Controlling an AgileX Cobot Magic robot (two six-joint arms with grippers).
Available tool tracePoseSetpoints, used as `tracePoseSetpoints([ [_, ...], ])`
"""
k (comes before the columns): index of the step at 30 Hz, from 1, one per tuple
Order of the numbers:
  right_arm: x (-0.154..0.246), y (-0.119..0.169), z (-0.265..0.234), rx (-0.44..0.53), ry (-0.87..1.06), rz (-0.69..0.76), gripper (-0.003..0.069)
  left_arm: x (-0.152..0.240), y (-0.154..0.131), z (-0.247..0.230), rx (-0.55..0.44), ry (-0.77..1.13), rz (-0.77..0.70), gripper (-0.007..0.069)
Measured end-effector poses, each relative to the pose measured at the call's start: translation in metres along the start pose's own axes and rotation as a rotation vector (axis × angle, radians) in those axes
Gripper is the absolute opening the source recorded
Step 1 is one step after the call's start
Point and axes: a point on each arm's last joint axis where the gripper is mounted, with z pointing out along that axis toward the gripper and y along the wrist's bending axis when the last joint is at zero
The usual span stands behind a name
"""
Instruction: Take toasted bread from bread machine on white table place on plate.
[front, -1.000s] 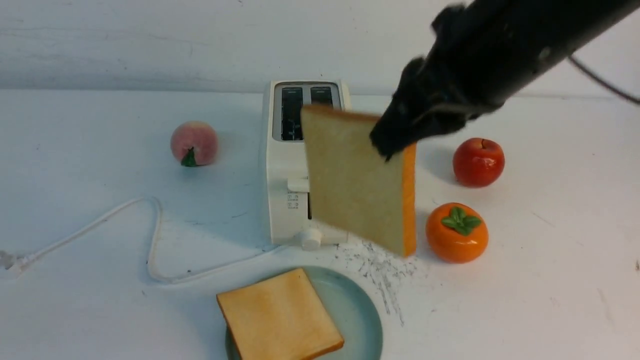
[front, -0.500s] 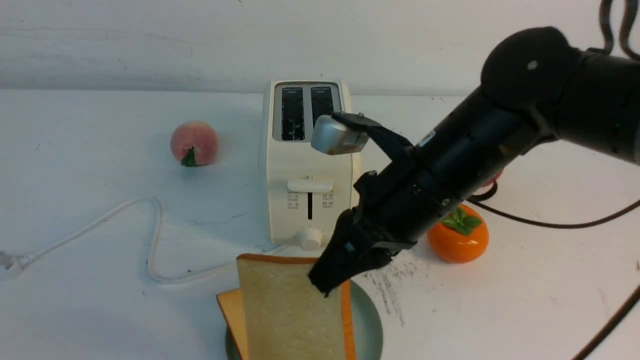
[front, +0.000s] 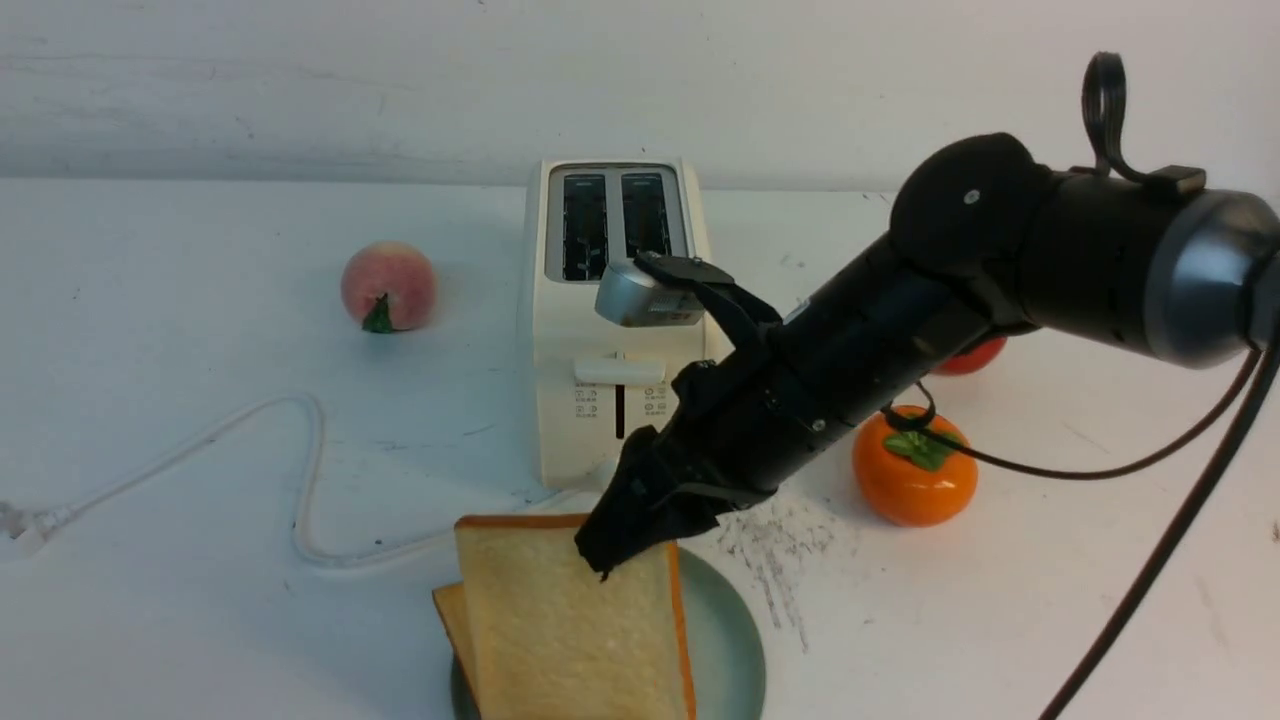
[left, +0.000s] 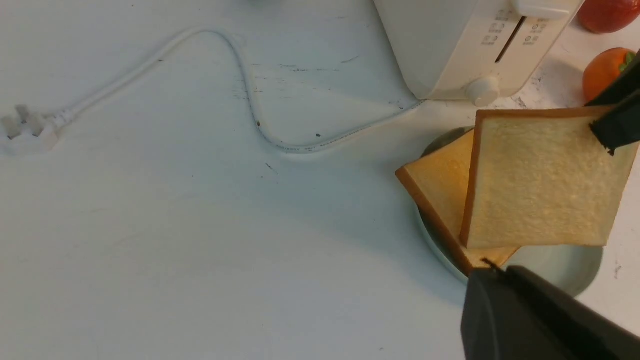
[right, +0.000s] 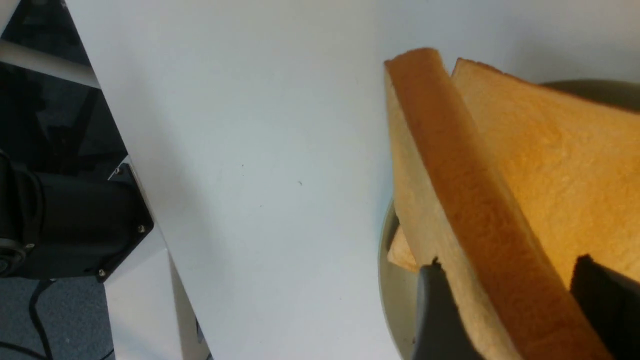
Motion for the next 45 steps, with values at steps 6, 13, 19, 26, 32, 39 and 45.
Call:
tracePoseSetpoints([
  [6, 0.005, -0.006, 0.000, 0.067, 0.051, -0.056, 0.0417, 0.000, 0.000, 0.000, 0.000, 0.000, 0.000, -0.0014],
  [13, 0.004, -0.014, -0.002, 0.157, 0.049, -0.106, 0.0419, 0.000, 0.000, 0.000, 0.000, 0.000, 0.000, -0.0014],
  [19, 0.002, -0.014, -0.003, 0.172, 0.037, -0.115, 0.0421, 0.000, 0.000, 0.000, 0.000, 0.002, 0.000, -0.0014],
  [26, -0.018, -0.004, -0.020, 0.190, 0.022, -0.189, 0.0421, 0.001, 0.000, 0.000, -0.001, 0.007, 0.000, -0.0014],
  [32, -0.035, 0.012, -0.052, 0.279, 0.024, -0.265, 0.0421, 0.001, 0.000, 0.000, -0.001, 0.010, 0.000, -0.0014],
  [39, -0.040, 0.065, -0.139, 0.495, -0.061, -0.261, 0.0275, 0.000, 0.000, 0.000, 0.000, -0.001, 0.000, -0.0013],
  [45, -0.014, 0.121, -0.222, 0.682, -0.267, -0.219, 0.0032, -0.005, -0.001, 0.000, 0.008, -0.057, -0.003, -0.0013],
])
